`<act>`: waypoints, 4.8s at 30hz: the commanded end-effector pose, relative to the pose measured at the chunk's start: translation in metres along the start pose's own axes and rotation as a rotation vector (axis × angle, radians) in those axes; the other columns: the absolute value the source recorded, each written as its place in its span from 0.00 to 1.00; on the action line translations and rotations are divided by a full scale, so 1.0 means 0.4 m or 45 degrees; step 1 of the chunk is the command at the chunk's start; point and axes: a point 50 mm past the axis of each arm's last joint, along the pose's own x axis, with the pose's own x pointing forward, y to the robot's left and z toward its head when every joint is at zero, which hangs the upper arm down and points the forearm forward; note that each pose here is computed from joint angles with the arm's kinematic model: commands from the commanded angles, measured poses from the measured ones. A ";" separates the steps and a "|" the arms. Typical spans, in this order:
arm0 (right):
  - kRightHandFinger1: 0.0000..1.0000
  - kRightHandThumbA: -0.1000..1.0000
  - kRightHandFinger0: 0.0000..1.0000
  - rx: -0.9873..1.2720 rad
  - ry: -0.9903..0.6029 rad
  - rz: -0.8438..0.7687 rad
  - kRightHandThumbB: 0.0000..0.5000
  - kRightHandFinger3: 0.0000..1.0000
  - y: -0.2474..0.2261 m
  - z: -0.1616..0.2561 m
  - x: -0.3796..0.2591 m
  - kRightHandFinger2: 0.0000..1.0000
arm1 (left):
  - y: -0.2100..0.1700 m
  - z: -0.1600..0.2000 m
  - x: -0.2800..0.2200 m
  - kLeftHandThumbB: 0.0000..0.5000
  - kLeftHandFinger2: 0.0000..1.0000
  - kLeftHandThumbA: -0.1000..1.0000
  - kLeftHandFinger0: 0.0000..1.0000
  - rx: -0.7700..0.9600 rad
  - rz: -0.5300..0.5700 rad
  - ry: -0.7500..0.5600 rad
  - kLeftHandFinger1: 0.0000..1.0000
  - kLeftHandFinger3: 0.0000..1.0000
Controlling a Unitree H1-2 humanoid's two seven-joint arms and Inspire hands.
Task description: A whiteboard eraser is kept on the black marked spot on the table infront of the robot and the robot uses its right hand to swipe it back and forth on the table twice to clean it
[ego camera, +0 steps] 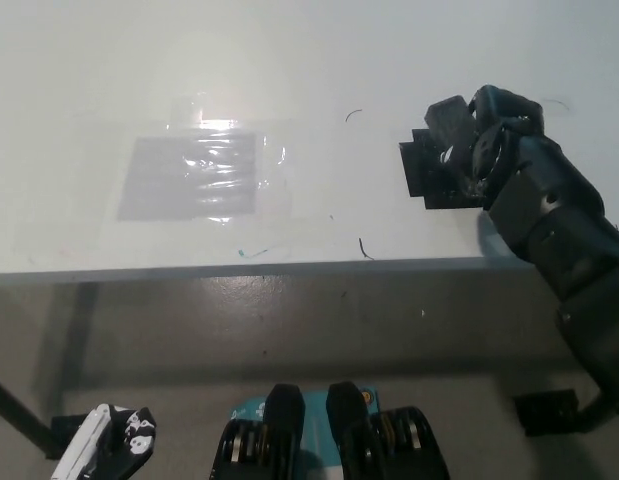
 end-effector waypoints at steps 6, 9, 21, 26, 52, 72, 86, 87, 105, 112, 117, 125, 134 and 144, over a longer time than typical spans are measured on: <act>0.11 0.58 0.04 0.016 -0.123 0.124 0.00 0.59 0.166 0.100 -0.055 0.11 | 0.029 0.034 0.009 0.95 0.00 0.12 0.00 0.075 0.007 -0.070 0.00 0.00; 0.19 0.54 0.11 0.073 -0.148 0.195 0.00 0.62 0.222 0.122 -0.076 0.18 | 0.033 0.038 0.014 0.96 0.00 0.11 0.00 0.072 0.007 -0.071 0.00 0.00; 0.09 0.57 0.05 0.090 -0.461 0.288 0.00 0.64 0.327 0.423 -0.241 0.17 | 0.028 0.035 0.011 0.96 0.00 0.11 0.00 0.082 -0.004 -0.063 0.00 0.00; 0.11 0.55 0.00 0.157 -0.677 0.233 0.00 0.33 0.271 0.586 -0.327 0.14 | 0.030 0.041 0.018 0.98 0.00 0.14 0.00 0.079 -0.004 -0.058 0.00 0.00; 0.07 0.38 0.00 -0.137 -0.138 0.085 0.00 0.69 0.177 0.022 -0.038 0.24 | 0.037 0.051 0.034 0.97 0.00 0.13 0.00 0.083 -0.021 -0.081 0.00 0.00; 0.39 0.54 0.38 -0.127 0.426 -0.045 0.00 0.72 -0.024 -0.644 -0.014 0.49 | 0.034 0.045 0.030 0.96 0.00 0.11 0.00 0.075 -0.002 -0.065 0.00 0.00; 0.51 0.47 0.41 -0.077 0.423 -0.042 0.00 0.80 -0.037 -0.599 -0.003 0.57 | 0.035 0.045 0.034 0.97 0.00 0.10 0.00 0.057 0.000 -0.075 0.00 0.00; 0.22 0.39 0.06 -0.055 0.414 -0.021 0.00 0.77 -0.030 -0.565 0.004 0.39 | 0.035 0.044 0.033 0.97 0.00 0.10 0.00 0.058 0.002 -0.076 0.00 0.00; 0.00 0.37 0.00 0.001 -0.161 0.086 0.00 0.40 0.100 0.057 -0.029 0.00 | 0.040 0.051 0.041 0.96 0.00 0.10 0.00 0.068 0.000 -0.080 0.00 0.00; 0.42 0.38 0.15 0.011 -0.213 0.090 0.00 0.72 0.124 0.106 -0.047 0.57 | 0.044 0.052 0.035 0.97 0.00 0.11 0.00 0.087 0.004 -0.074 0.00 0.00; 0.44 0.41 0.09 0.015 -0.193 0.098 0.00 0.48 0.132 0.087 -0.043 0.74 | 0.041 0.049 0.032 0.97 0.00 0.10 0.00 0.061 0.001 -0.069 0.00 0.00; 0.05 0.33 0.00 -0.081 -0.119 0.103 0.00 0.59 0.132 0.004 -0.024 0.27 | 0.039 0.049 0.032 0.99 0.00 0.11 0.00 0.061 0.008 -0.057 0.00 0.00; 0.33 0.55 0.25 -0.581 0.180 -0.061 0.13 0.85 0.106 -0.111 -0.009 0.48 | 0.053 0.049 0.029 0.98 0.00 0.10 0.00 0.076 0.017 -0.084 0.00 0.00; 1.00 1.00 1.00 -0.171 -0.020 -0.305 1.00 1.00 -0.108 0.071 -0.024 1.00 | 0.049 0.045 0.029 0.97 0.00 0.11 0.00 0.060 0.021 -0.074 0.00 0.00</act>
